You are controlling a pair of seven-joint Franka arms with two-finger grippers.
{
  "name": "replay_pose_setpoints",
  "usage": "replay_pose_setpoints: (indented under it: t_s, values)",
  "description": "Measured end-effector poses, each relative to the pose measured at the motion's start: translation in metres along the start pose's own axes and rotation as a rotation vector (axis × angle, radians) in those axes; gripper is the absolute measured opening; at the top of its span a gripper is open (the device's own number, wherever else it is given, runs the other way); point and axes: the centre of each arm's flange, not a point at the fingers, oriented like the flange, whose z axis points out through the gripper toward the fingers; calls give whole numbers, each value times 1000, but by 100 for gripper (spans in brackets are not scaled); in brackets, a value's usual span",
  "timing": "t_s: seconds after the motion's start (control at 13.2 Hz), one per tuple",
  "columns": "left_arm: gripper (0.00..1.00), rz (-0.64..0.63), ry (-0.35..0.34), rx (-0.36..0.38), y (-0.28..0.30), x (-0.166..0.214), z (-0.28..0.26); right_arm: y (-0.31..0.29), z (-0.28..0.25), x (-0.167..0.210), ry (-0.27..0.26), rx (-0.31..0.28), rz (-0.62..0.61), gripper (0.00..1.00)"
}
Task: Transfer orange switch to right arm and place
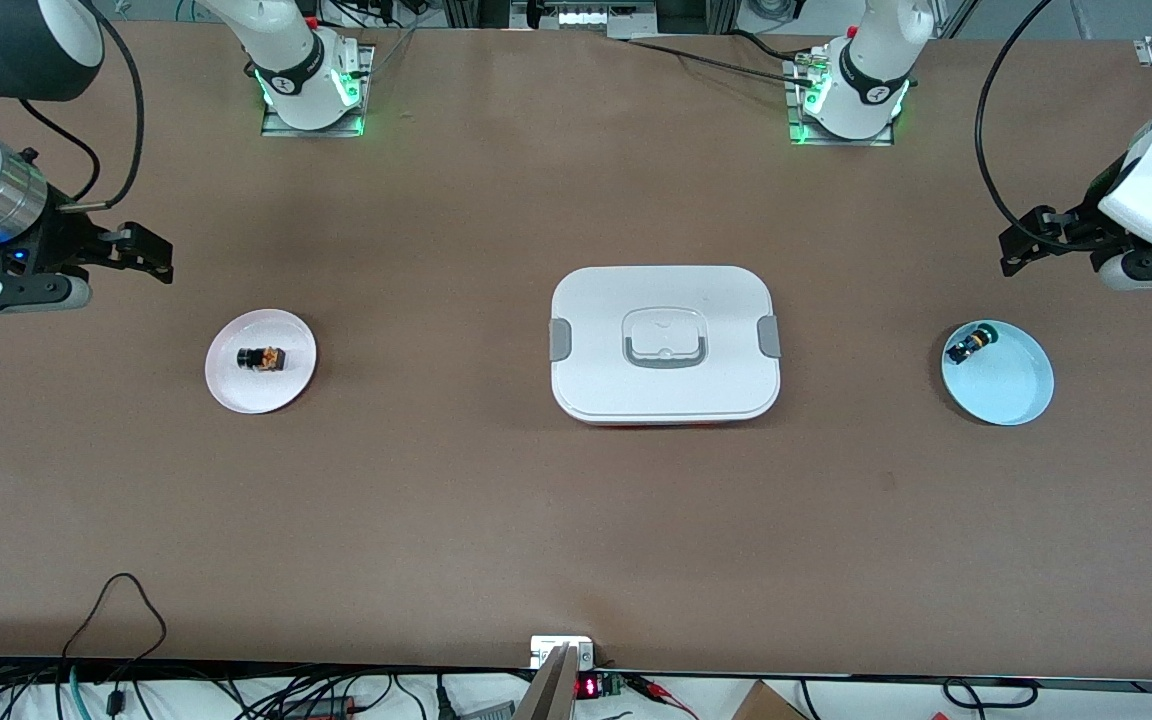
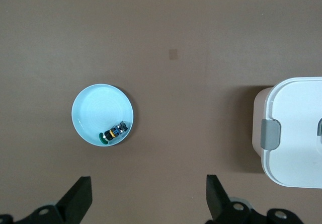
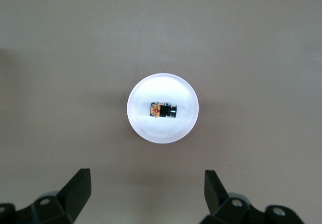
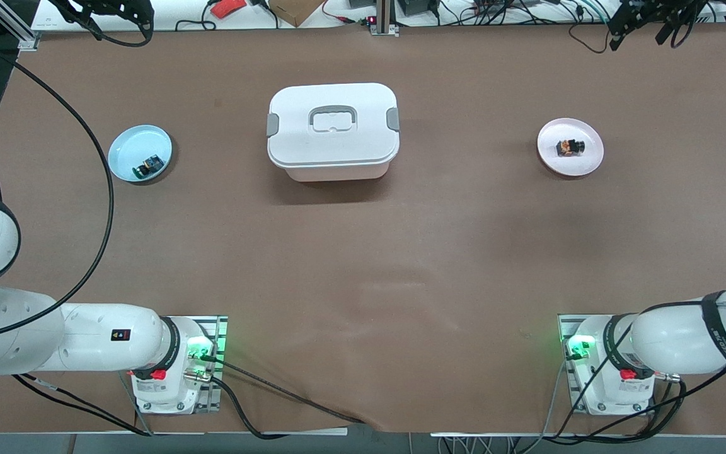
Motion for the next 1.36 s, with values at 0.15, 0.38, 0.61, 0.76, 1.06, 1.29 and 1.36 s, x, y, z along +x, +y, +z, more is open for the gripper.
replay_pose_setpoints:
  t_s: [0.15, 0.38, 0.61, 0.76, 1.06, 1.29, 1.36]
  values:
    - [100, 0, 0, 0, 0, 0, 0, 2, -11, -8, -6, 2, 3, 100]
    - [100, 0, 0, 0, 0, 0, 0, 2, -28, -13, 4, 3, 3, 100]
    - [100, 0, 0, 0, 0, 0, 0, 2, -31, -12, 11, 2, 26, 100]
    - [100, 0, 0, 0, 0, 0, 0, 4, -35, -11, 18, 2, 45, 100]
    - [100, 0, 0, 0, 0, 0, 0, 4, -35, -10, 17, 2, 47, 100]
    - [100, 0, 0, 0, 0, 0, 0, 4, -34, -9, 14, 2, 45, 100]
    - [100, 0, 0, 0, 0, 0, 0, 4, -33, -9, 14, 2, 40, 100]
